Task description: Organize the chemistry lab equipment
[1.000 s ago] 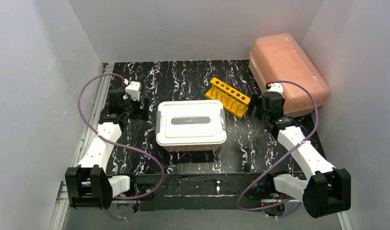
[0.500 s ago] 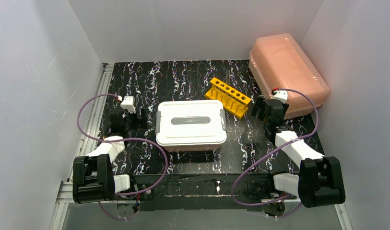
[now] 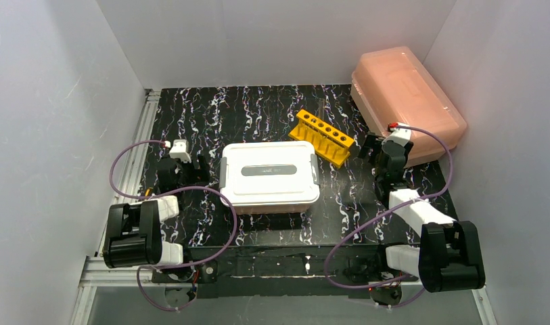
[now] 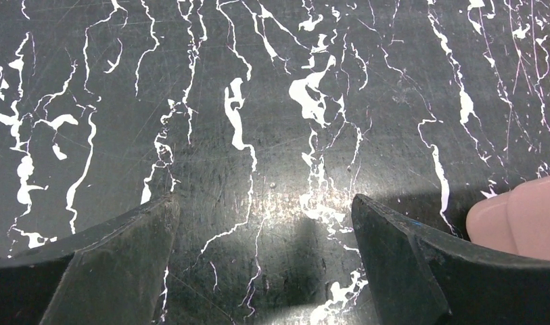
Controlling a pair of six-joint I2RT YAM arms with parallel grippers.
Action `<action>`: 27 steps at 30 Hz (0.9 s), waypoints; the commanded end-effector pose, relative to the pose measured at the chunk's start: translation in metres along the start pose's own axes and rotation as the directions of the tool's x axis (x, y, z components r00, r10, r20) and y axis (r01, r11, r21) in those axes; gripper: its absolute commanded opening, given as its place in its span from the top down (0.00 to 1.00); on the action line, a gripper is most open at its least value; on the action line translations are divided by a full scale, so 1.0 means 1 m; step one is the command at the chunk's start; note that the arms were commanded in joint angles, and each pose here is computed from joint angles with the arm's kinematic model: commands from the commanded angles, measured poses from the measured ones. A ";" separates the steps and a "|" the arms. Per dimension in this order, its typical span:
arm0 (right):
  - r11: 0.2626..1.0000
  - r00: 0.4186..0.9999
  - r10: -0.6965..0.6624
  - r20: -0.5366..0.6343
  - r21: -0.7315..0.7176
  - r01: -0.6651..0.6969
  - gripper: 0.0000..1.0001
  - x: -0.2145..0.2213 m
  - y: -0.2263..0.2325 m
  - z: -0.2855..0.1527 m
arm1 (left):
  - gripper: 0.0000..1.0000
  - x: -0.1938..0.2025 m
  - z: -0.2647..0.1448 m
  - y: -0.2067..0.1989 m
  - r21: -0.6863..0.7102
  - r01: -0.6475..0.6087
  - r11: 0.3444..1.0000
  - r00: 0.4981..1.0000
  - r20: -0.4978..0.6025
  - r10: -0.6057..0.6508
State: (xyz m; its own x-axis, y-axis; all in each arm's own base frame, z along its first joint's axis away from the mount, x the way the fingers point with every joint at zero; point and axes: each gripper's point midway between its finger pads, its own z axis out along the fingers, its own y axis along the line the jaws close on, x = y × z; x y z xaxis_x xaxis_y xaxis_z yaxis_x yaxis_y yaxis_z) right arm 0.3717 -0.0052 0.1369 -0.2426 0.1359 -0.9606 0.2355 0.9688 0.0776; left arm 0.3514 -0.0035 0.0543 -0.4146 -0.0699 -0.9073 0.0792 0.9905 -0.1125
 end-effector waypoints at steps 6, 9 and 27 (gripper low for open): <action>0.994 0.992 -0.015 0.125 0.109 0.002 0.02 0.010 -0.035 -0.003 | 0.02 -0.016 0.009 0.005 -0.013 0.004 1.000 0.993 0.116 -0.002; 0.993 0.990 -0.010 0.140 0.119 -0.007 0.02 0.016 -0.038 -0.001 | 0.02 -0.016 0.008 0.005 -0.012 -0.002 1.000 0.991 0.136 0.003; 0.999 0.991 -0.023 0.134 -0.041 0.028 0.02 0.027 -0.023 0.004 | 0.02 -0.008 0.011 0.002 0.004 -0.018 1.000 0.993 0.120 0.017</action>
State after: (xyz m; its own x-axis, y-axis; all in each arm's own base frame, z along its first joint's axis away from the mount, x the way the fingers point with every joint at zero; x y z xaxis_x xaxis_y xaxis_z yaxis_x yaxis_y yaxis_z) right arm 0.3533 -0.0272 0.0793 -0.2338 0.0918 -0.9679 0.2214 0.9744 0.0389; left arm 0.3557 -0.0050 0.0420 -0.3461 -0.0812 -0.9347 0.0877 0.9891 -0.1184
